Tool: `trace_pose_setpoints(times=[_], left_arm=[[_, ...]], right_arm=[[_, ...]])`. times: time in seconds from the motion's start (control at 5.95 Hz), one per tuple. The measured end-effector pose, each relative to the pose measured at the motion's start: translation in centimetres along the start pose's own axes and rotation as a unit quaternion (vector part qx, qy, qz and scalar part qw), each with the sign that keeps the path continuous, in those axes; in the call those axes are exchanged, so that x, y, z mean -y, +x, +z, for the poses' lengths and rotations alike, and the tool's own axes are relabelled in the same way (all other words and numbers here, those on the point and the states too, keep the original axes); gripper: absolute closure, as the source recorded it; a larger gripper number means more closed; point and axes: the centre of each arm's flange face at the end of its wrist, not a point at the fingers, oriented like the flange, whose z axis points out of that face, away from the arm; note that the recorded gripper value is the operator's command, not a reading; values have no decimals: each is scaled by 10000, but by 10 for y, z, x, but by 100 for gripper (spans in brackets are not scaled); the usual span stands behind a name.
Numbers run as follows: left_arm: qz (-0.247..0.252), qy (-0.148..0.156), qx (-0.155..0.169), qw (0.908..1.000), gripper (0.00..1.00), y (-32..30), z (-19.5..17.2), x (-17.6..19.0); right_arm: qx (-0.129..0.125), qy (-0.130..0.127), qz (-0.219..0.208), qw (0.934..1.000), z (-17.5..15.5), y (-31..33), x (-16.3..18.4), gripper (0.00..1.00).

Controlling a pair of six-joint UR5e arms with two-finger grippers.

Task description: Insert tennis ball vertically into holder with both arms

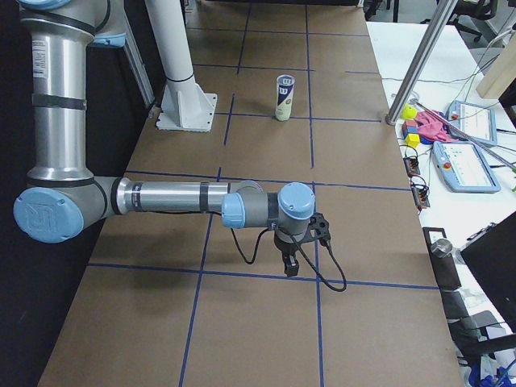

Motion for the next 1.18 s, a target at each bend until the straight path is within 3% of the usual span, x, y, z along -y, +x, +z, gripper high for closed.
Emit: trace_pose_setpoints(times=[0.5, 1.18], left_arm=[[45, -35, 366, 9993, 0, -4, -3, -3], [49, -47, 417, 9991, 0, -3, -3, -3]], right_arm=[[6, 6, -9, 10000, 0, 0, 0, 0], [7, 7, -18, 10000, 0, 0, -1, 0]])
